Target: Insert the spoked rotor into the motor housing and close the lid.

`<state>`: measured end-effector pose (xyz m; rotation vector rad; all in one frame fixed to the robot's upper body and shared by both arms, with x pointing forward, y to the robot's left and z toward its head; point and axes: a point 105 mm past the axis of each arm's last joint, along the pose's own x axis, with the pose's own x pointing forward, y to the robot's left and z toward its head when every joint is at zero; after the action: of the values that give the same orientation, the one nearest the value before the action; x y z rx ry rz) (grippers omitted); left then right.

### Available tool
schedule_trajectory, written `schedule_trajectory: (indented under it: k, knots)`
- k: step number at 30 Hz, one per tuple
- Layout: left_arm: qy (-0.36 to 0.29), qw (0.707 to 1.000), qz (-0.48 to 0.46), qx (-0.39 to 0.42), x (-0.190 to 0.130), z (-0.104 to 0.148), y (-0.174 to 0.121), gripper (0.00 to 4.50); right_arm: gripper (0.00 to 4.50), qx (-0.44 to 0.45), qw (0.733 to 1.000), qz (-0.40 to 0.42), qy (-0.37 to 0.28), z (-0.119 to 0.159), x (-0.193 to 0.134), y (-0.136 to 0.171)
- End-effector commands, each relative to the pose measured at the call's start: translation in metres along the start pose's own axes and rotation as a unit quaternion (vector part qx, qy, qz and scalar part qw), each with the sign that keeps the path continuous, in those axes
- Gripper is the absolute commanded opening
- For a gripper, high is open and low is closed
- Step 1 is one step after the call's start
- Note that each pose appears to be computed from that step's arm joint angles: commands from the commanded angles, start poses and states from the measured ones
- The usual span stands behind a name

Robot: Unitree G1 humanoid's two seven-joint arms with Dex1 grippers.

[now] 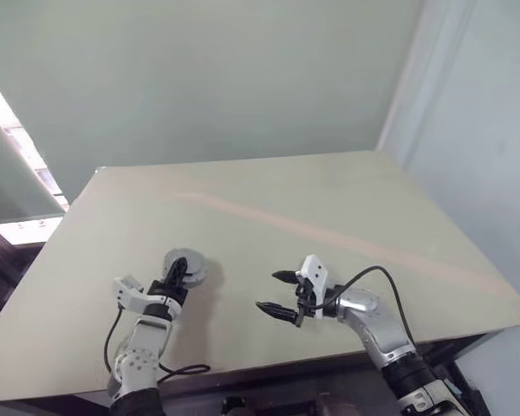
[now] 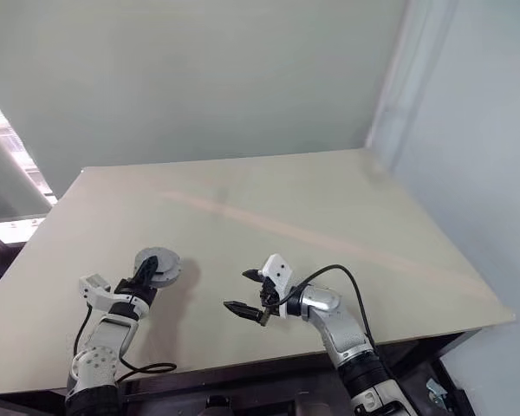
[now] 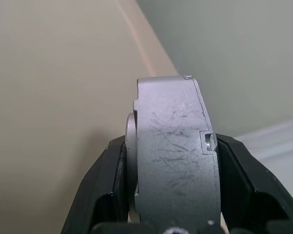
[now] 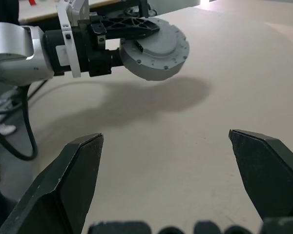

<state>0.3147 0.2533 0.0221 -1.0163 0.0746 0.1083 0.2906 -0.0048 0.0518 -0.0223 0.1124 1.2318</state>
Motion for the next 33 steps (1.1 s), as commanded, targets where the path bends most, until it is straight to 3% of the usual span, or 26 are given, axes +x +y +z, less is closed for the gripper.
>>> schedule_trajectory:
  k: [1,20,27,31,33]
  knots:
    - [-0.041,0.998,-0.018,0.033,0.010,0.022,-0.011,2.02,4.50,-0.029,0.999,0.006,-0.024,0.015,0.003,0.004]
    - [-0.017,0.986,-0.008,0.164,0.019,0.018,-0.005,2.02,4.50,-0.028,1.000,-0.004,-0.010,0.007,0.001,0.006]
    - [-0.027,0.977,0.041,0.209,0.015,0.028,0.011,4.39,4.50,-0.027,1.000,-0.008,-0.005,0.005,0.001,0.005]
    - [-0.037,0.959,0.090,0.267,0.011,0.040,0.025,4.45,4.50,-0.026,1.000,-0.008,-0.002,0.003,0.001,0.005]
    - [-0.042,0.923,0.143,0.355,0.006,0.053,0.040,4.45,4.50,-0.025,1.000,-0.009,-0.001,0.002,0.001,0.004]
